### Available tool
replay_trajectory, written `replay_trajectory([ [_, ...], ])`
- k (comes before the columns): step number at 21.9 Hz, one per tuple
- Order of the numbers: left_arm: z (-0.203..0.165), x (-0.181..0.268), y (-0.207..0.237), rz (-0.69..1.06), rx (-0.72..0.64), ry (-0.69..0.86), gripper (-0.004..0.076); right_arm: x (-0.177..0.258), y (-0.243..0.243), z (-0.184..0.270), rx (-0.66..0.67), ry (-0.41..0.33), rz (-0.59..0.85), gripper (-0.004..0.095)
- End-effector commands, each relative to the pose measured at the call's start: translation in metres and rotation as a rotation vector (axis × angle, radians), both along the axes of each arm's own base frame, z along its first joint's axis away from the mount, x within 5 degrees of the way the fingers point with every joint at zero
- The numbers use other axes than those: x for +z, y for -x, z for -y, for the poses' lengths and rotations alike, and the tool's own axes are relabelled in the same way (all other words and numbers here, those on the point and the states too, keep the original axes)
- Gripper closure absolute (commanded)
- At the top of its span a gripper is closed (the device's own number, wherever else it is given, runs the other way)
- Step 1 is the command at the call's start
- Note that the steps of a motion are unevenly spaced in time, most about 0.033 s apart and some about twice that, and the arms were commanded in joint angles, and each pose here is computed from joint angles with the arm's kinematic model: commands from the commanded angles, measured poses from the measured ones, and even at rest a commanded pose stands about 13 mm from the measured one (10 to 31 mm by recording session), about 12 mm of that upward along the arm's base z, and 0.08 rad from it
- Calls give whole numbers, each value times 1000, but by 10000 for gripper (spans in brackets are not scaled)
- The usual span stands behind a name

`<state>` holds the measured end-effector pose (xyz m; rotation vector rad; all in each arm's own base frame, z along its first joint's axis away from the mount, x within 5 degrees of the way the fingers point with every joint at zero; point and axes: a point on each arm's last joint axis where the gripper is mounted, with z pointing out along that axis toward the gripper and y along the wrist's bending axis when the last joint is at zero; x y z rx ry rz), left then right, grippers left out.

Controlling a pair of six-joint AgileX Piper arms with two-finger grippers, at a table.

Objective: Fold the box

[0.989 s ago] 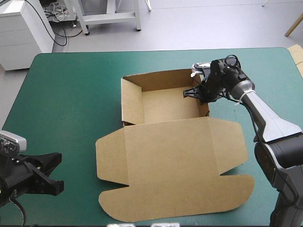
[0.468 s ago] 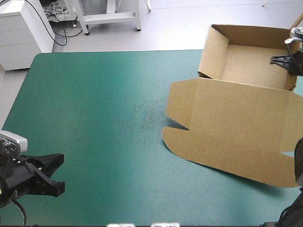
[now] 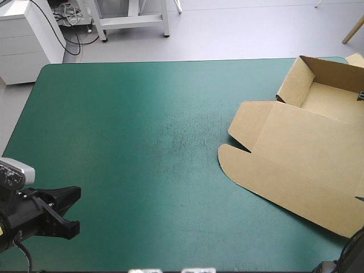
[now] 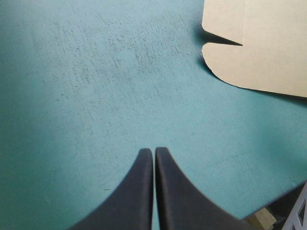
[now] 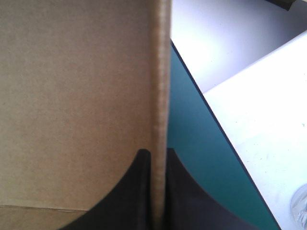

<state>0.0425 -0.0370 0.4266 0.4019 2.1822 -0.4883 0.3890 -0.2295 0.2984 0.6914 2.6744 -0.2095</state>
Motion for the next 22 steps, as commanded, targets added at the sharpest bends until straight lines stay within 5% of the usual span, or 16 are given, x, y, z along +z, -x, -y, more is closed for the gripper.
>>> replay_trajectory([
  [1, 2, 4, 3, -9, -21, 18, 731, 25, 6, 8, -8, 61, 90, 929],
  [7, 2, 4, 3, -9, -21, 18, 731, 18, 10, 17, -2, 55, 53, 790],
  [9, 2, 4, 3, -9, -21, 18, 731, 18, 11, 19, -9, 44, 60, 553],
  [10, 2, 4, 3, -9, -21, 18, 731, 18, 12, 19, -11, 42, 61, 324],
  [12, 2, 4, 3, -9, -21, 18, 731, 23, 13, 18, -11, 47, 68, 43],
  [13, 2, 4, 3, -9, -21, 18, 731, 25, 14, 18, -11, 49, 73, -18],
  [20, 2, 4, 3, -12, -18, 22, 731, 134, 63, -30, 120, 123, 340, -18],
  [22, 1, 5, 2, -1, -12, 23, 731, 161, 80, -48, 111, 90, 445, -17],
])
